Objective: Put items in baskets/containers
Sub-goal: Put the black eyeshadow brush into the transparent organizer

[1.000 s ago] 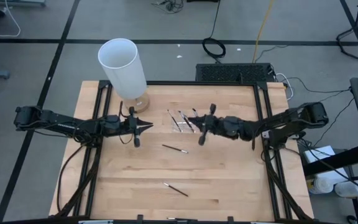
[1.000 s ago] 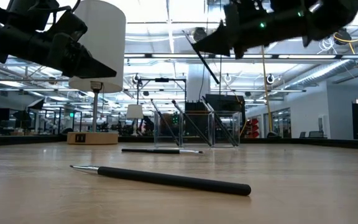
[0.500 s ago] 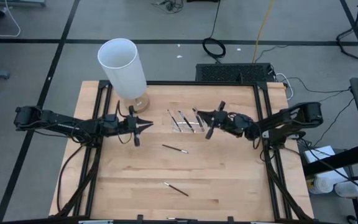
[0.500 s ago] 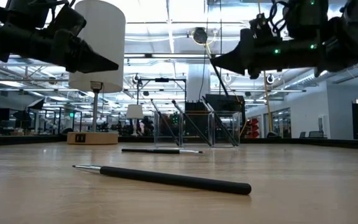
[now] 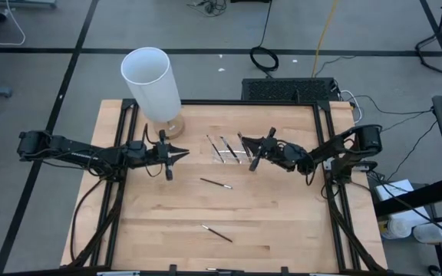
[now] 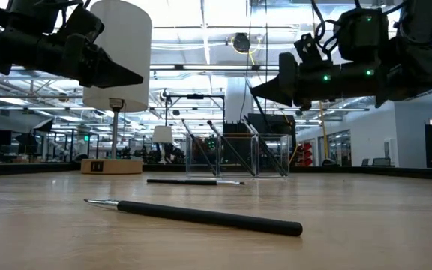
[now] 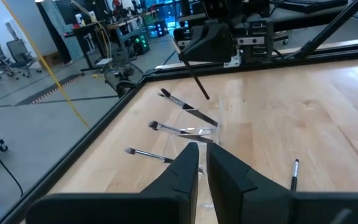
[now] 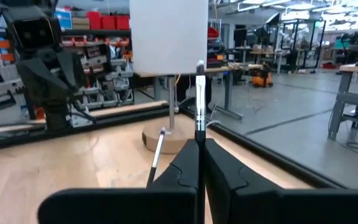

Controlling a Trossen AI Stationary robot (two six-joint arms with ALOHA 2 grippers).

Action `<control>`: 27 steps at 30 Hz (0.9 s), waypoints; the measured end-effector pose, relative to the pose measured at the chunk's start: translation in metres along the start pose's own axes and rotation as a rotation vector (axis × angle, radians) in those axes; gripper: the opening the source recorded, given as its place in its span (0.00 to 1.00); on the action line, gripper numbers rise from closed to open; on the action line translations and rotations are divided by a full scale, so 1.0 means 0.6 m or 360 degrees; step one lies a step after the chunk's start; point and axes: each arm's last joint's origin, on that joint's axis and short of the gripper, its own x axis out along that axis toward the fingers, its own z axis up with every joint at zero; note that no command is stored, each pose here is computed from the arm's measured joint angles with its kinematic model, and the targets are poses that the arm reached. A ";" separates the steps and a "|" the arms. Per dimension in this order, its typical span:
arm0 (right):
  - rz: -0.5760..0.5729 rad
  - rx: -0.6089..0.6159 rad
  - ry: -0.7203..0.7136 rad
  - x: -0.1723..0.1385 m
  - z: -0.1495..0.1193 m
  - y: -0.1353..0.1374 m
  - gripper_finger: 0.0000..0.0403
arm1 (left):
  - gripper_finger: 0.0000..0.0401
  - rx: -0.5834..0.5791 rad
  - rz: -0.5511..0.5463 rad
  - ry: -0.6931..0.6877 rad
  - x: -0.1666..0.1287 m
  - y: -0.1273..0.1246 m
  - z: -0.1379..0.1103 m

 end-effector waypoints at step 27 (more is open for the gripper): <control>-0.0075 -0.0019 0.0125 -0.001 -0.014 -0.002 0.00 | 0.10 -0.0087 0.0001 -0.0021 0.000 0.000 0.002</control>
